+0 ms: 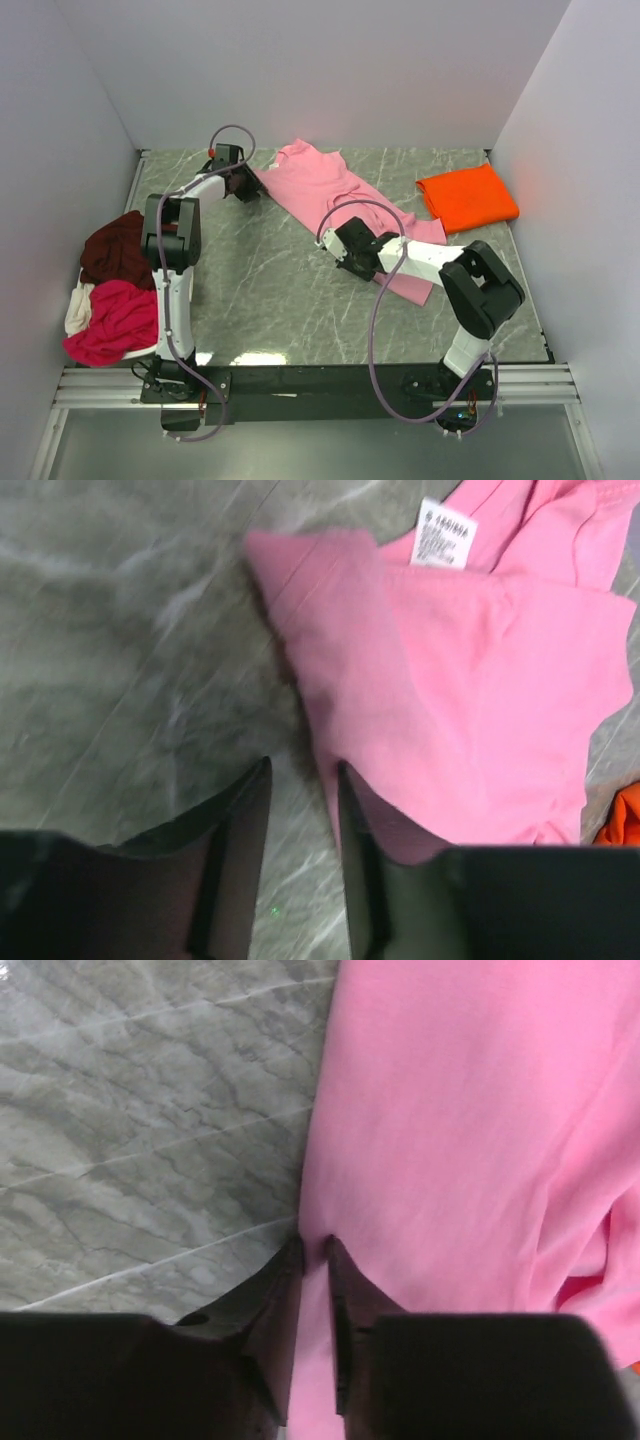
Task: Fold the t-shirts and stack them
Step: Fold the tshirt
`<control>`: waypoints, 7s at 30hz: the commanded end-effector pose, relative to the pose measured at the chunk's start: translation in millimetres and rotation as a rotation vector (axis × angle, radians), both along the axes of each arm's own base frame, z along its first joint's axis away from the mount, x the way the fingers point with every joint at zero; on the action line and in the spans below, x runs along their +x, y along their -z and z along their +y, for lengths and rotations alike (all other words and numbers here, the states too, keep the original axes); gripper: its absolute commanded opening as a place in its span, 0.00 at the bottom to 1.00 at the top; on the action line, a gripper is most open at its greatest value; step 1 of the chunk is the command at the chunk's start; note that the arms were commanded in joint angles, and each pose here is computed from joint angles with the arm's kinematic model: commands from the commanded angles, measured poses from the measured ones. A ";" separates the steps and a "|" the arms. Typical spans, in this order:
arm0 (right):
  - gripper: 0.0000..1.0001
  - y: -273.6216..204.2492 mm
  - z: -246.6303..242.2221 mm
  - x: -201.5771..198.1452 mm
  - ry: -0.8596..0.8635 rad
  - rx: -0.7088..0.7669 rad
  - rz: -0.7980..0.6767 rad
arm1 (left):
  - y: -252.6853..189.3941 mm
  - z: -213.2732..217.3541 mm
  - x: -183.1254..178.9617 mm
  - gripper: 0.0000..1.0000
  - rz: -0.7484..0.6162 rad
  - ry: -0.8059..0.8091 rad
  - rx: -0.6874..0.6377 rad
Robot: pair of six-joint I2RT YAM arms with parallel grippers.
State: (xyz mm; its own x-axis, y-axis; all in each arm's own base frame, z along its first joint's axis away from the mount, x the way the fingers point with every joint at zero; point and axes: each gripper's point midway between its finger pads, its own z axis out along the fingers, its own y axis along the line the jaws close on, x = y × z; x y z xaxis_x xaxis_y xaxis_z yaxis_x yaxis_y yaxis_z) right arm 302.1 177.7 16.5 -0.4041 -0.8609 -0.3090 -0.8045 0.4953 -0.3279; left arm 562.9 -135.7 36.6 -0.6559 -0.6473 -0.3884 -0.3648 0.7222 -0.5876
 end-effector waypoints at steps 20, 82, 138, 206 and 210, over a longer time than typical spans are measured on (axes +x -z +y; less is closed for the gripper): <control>0.43 -34.8 144.8 -53.3 -0.334 0.084 0.134 | -60.0 30.2 -6.7 0.26 -0.216 0.282 0.033; 0.89 -133.2 0.2 131.2 0.240 0.909 0.269 | -56.0 -42.1 -44.2 0.39 -0.168 0.508 0.046; 0.83 -49.8 -51.0 72.2 0.541 0.729 0.469 | -87.2 -69.2 -238.9 0.43 -0.182 0.547 0.032; 0.00 -110.5 31.1 244.4 0.755 0.931 0.105 | -208.0 -8.2 -253.0 0.50 -0.535 0.401 0.183; 0.00 -103.2 61.3 230.9 0.701 0.873 0.112 | -208.6 -7.4 -254.0 0.50 -0.539 0.398 0.183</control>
State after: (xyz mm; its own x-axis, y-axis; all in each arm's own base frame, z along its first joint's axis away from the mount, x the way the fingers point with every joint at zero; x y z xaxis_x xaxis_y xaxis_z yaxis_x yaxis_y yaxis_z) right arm 534.1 222.1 87.4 -0.8294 0.1182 -0.5460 -0.1869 0.8624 0.4705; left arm 310.2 -142.4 232.7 -0.5490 -0.2791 -0.7878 0.2272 0.8573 -0.4620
